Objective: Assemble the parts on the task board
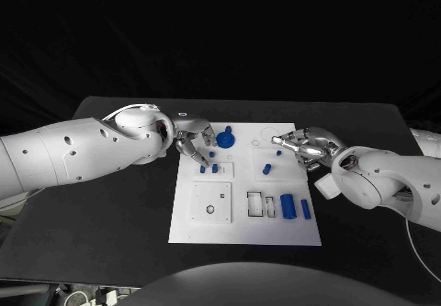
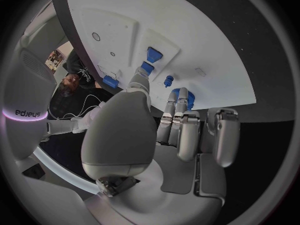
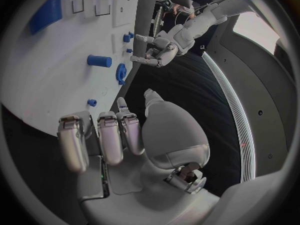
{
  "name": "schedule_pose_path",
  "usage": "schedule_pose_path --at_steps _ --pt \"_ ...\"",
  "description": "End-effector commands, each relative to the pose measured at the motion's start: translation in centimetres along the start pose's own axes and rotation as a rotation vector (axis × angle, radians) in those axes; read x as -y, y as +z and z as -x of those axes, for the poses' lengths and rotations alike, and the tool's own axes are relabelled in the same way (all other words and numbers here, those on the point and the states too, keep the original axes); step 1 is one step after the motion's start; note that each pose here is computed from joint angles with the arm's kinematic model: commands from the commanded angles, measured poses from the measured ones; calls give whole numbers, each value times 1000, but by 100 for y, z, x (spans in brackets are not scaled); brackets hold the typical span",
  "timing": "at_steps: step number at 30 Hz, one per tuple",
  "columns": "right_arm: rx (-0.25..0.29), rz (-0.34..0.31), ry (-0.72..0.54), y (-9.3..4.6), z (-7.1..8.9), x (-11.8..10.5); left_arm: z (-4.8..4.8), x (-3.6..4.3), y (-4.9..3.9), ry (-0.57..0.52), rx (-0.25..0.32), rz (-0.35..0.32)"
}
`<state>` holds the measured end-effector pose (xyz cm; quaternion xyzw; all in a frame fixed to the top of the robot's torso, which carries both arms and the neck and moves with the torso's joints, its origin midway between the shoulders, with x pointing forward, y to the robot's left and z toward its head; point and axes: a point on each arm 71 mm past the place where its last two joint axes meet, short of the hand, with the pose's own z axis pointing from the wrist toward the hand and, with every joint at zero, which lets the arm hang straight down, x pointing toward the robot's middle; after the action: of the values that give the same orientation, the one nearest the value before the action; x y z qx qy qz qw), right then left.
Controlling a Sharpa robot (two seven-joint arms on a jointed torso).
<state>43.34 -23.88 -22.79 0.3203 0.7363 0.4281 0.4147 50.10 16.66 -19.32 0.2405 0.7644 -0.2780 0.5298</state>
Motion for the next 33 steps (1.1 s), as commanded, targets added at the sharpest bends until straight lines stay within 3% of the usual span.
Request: schedule_pose_path --at_steps 1,4,7,13,18,21,25,33 --pt "-2 7 -3 3 -7 -4 135 20 -43 -24 127 -32" --pt "7 13 -4 7 -6 -12 208 -8 -103 -42 202 -39" --pt "17 27 -10 4 -2 -34 300 -50 -170 -137 325 -46" --pt "40 111 -126 27 103 -257 442 -169 -277 -494 599 8" --pt "83 218 -390 48 215 -498 403 -209 -341 -781 747 74" --pt "114 270 -594 67 251 -591 330 -197 -366 -906 788 105" --pt "121 284 -836 103 263 -615 245 -159 -384 -1019 805 128" --pt "80 220 -1036 148 192 -477 199 -113 -397 -1082 804 132"
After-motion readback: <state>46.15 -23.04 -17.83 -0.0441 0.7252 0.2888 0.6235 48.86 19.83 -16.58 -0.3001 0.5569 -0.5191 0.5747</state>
